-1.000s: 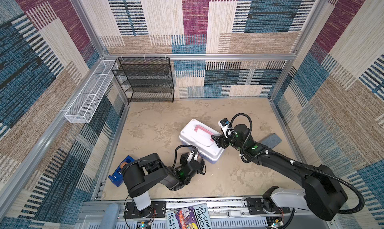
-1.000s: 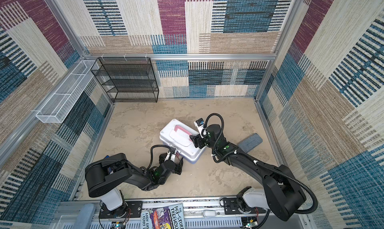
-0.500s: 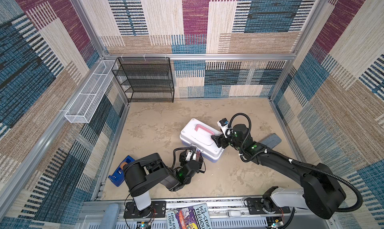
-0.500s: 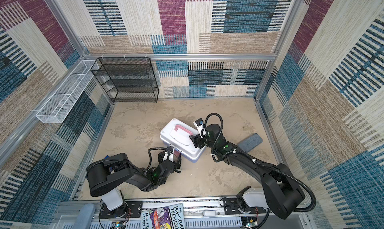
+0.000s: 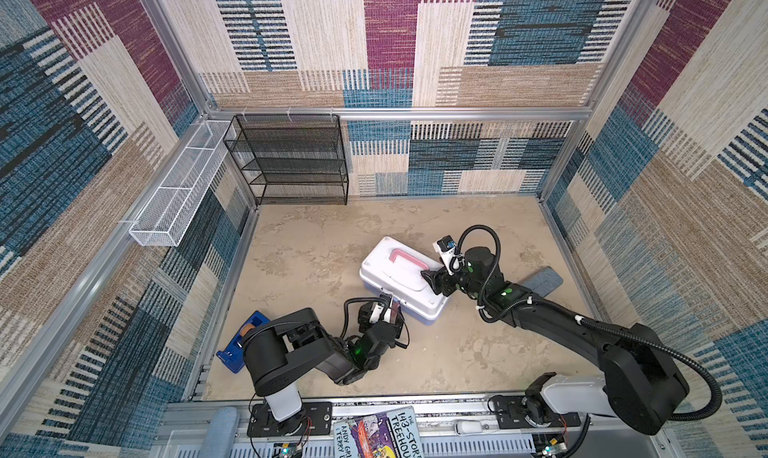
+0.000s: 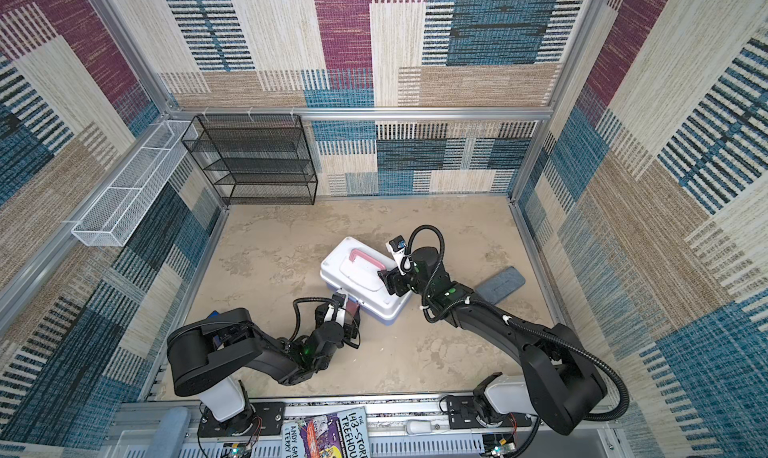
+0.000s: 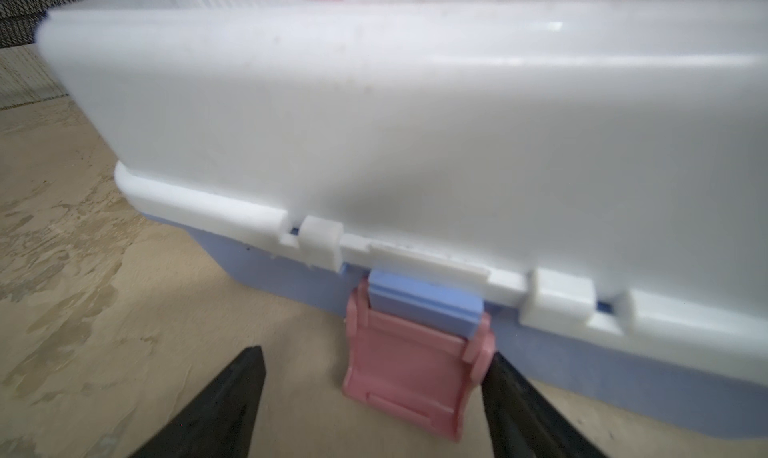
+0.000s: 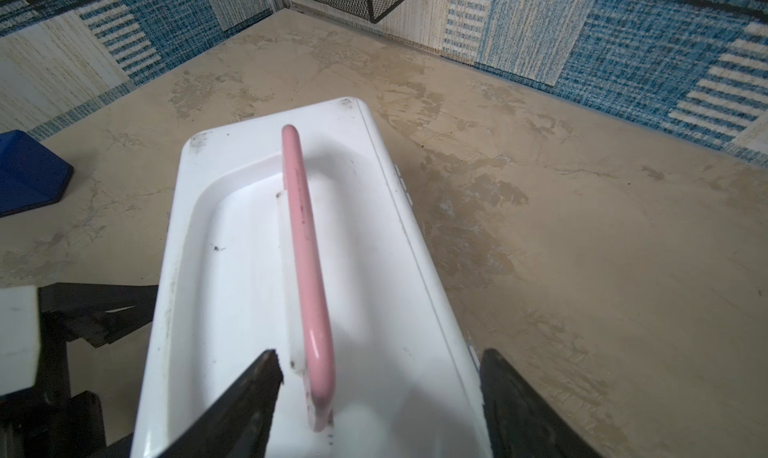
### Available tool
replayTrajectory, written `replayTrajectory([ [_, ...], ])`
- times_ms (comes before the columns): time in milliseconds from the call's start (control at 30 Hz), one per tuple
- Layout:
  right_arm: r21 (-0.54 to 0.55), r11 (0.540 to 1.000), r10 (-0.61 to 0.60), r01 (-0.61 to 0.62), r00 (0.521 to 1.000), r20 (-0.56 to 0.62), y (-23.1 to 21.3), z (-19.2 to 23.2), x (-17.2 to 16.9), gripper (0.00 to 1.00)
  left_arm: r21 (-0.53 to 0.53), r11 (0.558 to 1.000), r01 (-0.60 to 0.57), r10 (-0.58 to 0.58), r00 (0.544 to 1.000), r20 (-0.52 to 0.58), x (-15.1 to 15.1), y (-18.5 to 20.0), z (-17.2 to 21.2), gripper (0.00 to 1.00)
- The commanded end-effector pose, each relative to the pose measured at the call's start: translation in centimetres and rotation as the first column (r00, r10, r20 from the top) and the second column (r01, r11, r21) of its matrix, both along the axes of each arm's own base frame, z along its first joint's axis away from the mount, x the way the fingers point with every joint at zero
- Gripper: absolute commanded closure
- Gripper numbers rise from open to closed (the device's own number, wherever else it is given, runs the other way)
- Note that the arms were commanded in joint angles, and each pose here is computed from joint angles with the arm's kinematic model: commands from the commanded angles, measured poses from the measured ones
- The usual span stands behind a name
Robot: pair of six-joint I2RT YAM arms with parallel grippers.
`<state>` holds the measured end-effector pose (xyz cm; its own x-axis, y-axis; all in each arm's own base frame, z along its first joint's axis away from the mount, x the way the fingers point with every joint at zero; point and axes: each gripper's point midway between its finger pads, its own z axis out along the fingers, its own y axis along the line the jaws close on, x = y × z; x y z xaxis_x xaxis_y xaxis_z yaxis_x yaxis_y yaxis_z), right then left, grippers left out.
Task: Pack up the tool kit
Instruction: 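Lower the left gripper around the pink latch while right holds the handle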
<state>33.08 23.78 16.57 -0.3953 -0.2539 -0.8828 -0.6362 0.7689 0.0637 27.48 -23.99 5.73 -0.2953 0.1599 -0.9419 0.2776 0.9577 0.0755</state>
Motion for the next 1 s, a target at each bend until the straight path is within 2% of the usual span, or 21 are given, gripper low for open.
replayTrajectory([
  [0,0.039,0.998,0.043,-0.043,0.999,0.008,1.0,0.9,-0.1,0.24,0.000,1.000,-0.020,0.020,1.000,0.022,0.2,0.4,0.6,0.16],
  [267,0.103,0.993,0.064,-0.058,0.996,-0.054,1.9,0.4,-0.5,0.31,0.040,0.999,0.000,0.001,1.000,-0.011,0.3,0.2,0.2,0.16],
  [333,0.117,0.992,0.064,-0.056,0.996,-0.066,2.0,0.4,-0.5,0.37,0.049,0.999,0.001,0.000,1.000,-0.020,0.4,0.4,0.1,0.16],
  [400,0.136,0.989,0.077,-0.065,0.994,-0.083,2.4,0.4,-0.7,0.49,0.050,0.999,0.003,-0.002,0.999,-0.033,0.5,0.7,-0.1,0.15],
  [500,0.155,0.985,0.086,-0.070,0.991,-0.100,2.8,0.3,-1.0,0.59,0.037,0.999,0.013,-0.011,0.998,-0.059,0.6,1.2,-0.4,0.15],
  [967,0.222,0.975,0.026,0.018,0.980,-0.197,3.5,-0.2,-1.1,0.78,0.068,0.997,0.029,-0.020,0.992,-0.128,1.2,2.3,-0.9,0.15],
])
